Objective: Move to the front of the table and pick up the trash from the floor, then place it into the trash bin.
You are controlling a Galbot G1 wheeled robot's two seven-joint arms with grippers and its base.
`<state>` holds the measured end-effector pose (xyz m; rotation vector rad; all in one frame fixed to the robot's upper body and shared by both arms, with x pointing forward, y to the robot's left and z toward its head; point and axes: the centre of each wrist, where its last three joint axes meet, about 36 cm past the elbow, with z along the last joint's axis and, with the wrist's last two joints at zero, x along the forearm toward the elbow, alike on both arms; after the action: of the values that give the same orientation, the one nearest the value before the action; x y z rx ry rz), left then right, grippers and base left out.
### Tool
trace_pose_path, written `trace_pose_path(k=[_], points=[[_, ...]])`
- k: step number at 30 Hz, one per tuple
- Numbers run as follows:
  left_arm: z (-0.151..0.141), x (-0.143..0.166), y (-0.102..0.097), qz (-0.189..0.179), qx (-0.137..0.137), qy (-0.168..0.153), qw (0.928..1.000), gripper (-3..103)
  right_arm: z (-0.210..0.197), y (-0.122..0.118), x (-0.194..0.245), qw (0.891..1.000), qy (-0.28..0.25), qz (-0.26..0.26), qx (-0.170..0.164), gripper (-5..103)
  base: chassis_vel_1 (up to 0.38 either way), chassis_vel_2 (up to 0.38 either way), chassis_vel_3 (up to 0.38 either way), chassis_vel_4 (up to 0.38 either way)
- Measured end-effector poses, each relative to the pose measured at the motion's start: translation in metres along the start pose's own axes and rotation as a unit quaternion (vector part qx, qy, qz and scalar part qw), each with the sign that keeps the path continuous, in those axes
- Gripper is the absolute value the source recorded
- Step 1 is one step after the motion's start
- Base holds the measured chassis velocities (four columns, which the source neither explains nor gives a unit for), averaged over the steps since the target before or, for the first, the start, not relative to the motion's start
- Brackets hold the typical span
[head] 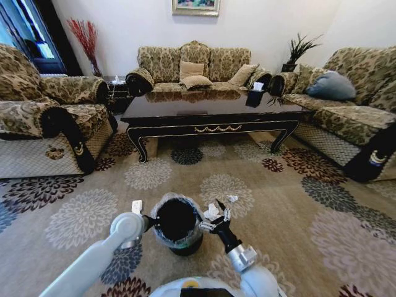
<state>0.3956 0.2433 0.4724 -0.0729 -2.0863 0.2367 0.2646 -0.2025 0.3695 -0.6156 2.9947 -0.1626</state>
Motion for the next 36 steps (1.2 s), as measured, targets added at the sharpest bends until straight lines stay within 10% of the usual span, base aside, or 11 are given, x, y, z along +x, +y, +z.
trace_pose_path(k=[13,36], points=[[-0.038,0.006,0.044,-0.024,0.059,-0.032,0.9975,0,0.053,-0.034,-0.004,0.998,0.047,0.047,0.009,100,0.000,0.000,0.000,0.000],[-0.057,0.007,0.091,-0.056,0.112,-0.049,0.9910,0,0.168,-0.019,-0.019,0.984,0.172,0.041,-0.031,96,0.000,0.000,0.000,0.000]])
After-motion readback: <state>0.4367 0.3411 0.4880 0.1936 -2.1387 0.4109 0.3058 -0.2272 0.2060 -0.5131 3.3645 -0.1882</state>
